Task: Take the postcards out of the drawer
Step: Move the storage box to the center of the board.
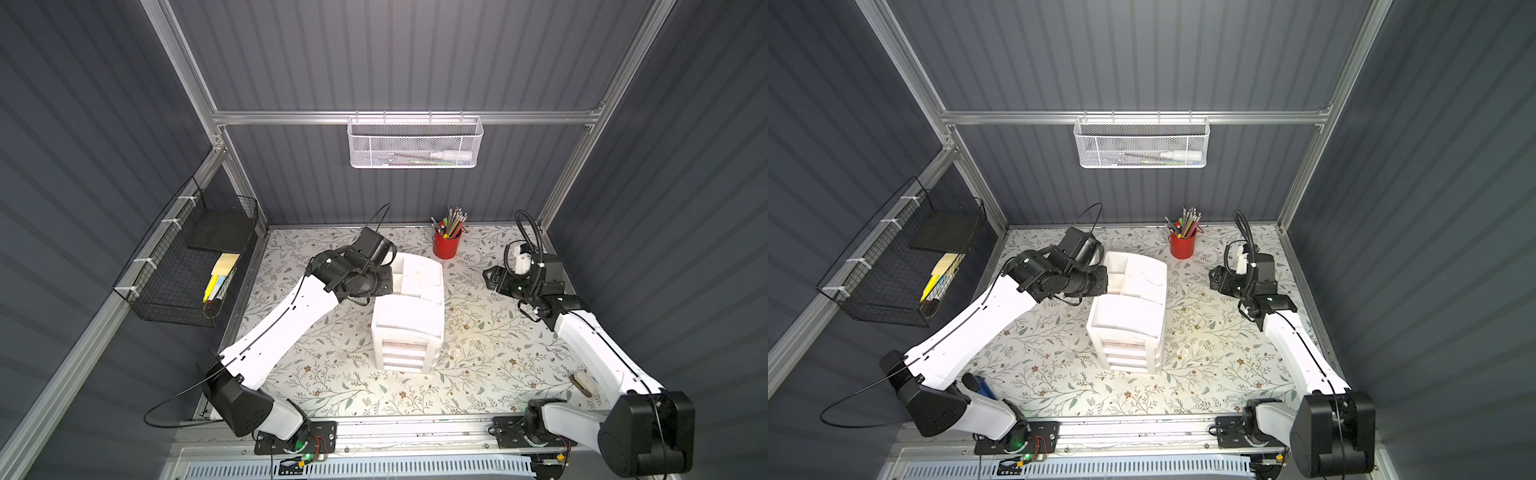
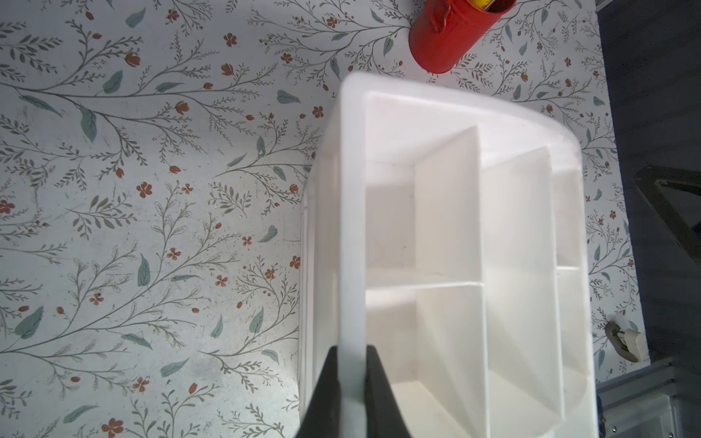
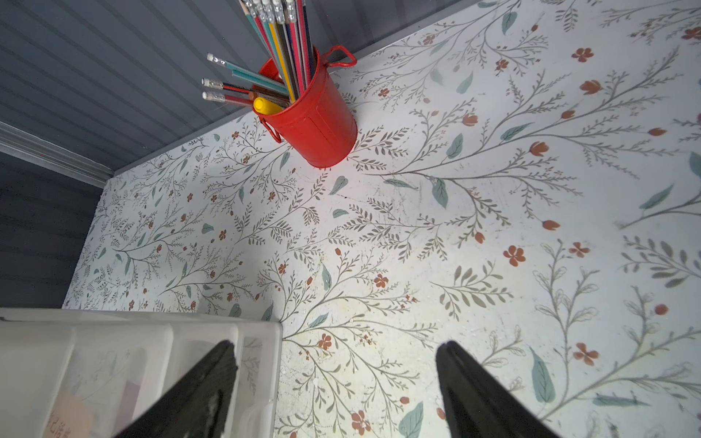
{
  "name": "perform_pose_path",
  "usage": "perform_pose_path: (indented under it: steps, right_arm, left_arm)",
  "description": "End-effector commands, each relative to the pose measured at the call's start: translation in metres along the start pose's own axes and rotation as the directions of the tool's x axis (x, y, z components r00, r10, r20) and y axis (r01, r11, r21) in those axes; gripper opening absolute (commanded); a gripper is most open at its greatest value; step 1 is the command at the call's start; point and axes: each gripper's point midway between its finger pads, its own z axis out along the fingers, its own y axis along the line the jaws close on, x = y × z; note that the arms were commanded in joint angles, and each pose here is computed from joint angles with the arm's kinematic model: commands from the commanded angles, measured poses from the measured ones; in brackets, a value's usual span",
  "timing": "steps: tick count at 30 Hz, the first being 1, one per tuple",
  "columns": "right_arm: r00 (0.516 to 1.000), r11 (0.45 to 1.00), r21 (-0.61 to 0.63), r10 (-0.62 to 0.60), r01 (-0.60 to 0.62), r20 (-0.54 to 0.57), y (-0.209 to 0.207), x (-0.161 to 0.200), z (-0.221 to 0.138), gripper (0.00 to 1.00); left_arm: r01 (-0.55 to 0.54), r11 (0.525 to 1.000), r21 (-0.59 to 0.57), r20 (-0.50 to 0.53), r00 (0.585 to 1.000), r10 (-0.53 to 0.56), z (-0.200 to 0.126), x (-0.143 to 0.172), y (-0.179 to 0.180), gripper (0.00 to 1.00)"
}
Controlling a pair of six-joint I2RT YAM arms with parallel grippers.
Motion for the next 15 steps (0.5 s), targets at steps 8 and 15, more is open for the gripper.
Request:
perform_pose_path:
  steps: [8,15]
  right_arm:
    - [0.999,0.998,-0.054,0.028,-0.029,-0.02,0.011,0.005,-0.005,0.85]
    - [0.993,0.961,-0.253,0.103,-0.115,-0.059,0.047,0.005,-0.005,0.86]
  left_arm:
    - [-0.029,0.993,-0.113,0.051,0.998,0.035,-0.01,-0.017,0.014,0.01]
    - [-0.046,0.989,-0.144,0.11,0.992,0.062,-0.01,-0.051,0.027,0.0]
